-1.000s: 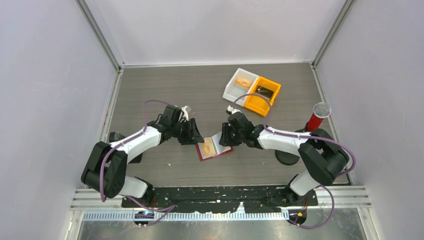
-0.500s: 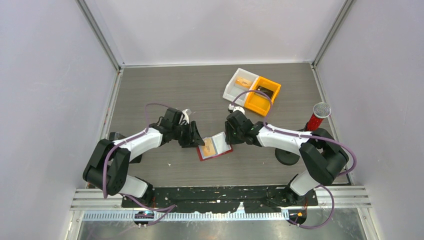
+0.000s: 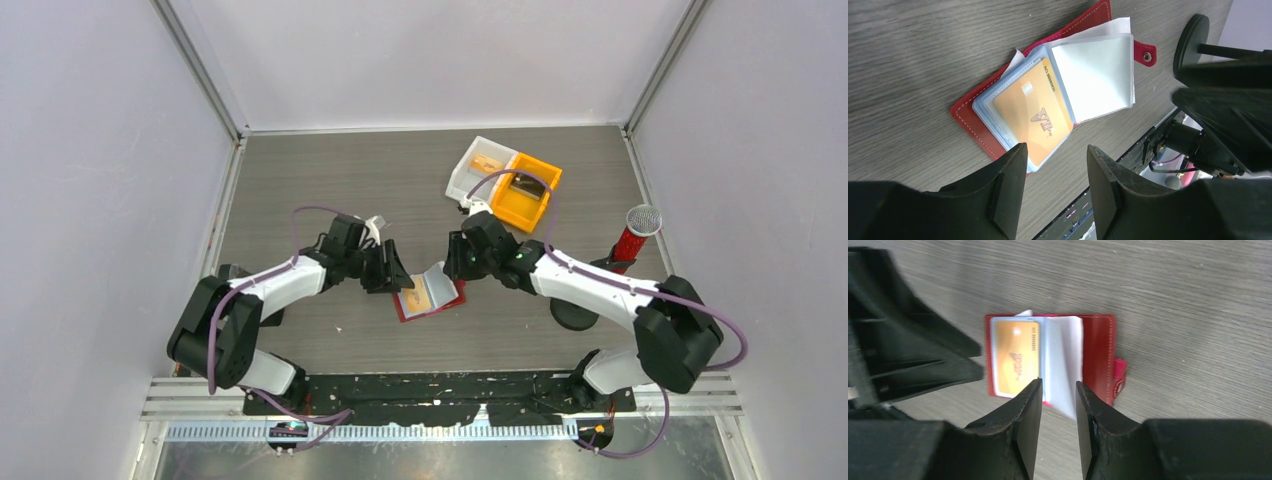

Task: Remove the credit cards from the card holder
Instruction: Remove the credit card from the card holder.

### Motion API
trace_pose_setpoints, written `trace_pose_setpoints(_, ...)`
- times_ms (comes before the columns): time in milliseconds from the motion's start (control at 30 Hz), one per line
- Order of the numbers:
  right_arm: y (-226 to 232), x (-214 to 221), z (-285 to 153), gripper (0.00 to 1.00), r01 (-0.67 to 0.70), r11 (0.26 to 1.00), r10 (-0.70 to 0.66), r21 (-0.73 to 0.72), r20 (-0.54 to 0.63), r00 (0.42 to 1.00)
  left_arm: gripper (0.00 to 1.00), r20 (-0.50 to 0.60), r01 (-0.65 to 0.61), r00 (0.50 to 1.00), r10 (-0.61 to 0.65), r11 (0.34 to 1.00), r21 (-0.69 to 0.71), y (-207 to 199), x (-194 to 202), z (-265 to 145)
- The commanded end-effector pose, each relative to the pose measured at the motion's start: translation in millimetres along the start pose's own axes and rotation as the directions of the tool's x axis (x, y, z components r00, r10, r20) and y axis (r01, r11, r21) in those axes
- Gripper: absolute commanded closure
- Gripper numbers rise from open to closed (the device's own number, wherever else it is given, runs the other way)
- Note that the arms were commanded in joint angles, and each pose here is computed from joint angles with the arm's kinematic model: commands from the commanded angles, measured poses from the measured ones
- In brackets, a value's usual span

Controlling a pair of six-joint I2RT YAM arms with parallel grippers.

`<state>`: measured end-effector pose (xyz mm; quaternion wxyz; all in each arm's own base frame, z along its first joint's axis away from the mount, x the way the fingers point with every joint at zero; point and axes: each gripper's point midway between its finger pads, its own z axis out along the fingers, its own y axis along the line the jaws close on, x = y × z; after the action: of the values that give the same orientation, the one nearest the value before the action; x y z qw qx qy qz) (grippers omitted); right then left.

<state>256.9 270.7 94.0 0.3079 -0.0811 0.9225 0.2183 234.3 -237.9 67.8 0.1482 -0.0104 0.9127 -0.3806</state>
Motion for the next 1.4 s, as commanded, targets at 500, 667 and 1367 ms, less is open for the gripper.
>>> trace_pose_setpoints(500, 85.3, -21.2, -14.3, 0.68, 0.01, 0.941, 0.014, -0.339, 0.068, 0.998, 0.56, 0.025, -0.032, 0.999, 0.033, 0.998, -0.049, 0.8, -18.8, 5.7)
trace_pose_setpoints(667, 74.6, -10.0, 16.4, 0.69, -0.009, 0.95, 0.006, -0.312, -0.011, 1.0, 0.71, 0.015, -0.03, 0.999, 0.031, 0.996, -0.083, 13.9, -9.6, 6.5)
trace_pose_setpoints(1367, 34.1, 21.9, 63.0, 0.7, -0.061, 0.944, 0.016, -0.325, -0.139, 0.99, 0.91, -0.021, -0.021, 1.0, 0.018, 0.989, -0.143, 40.4, 2.8, 19.2)
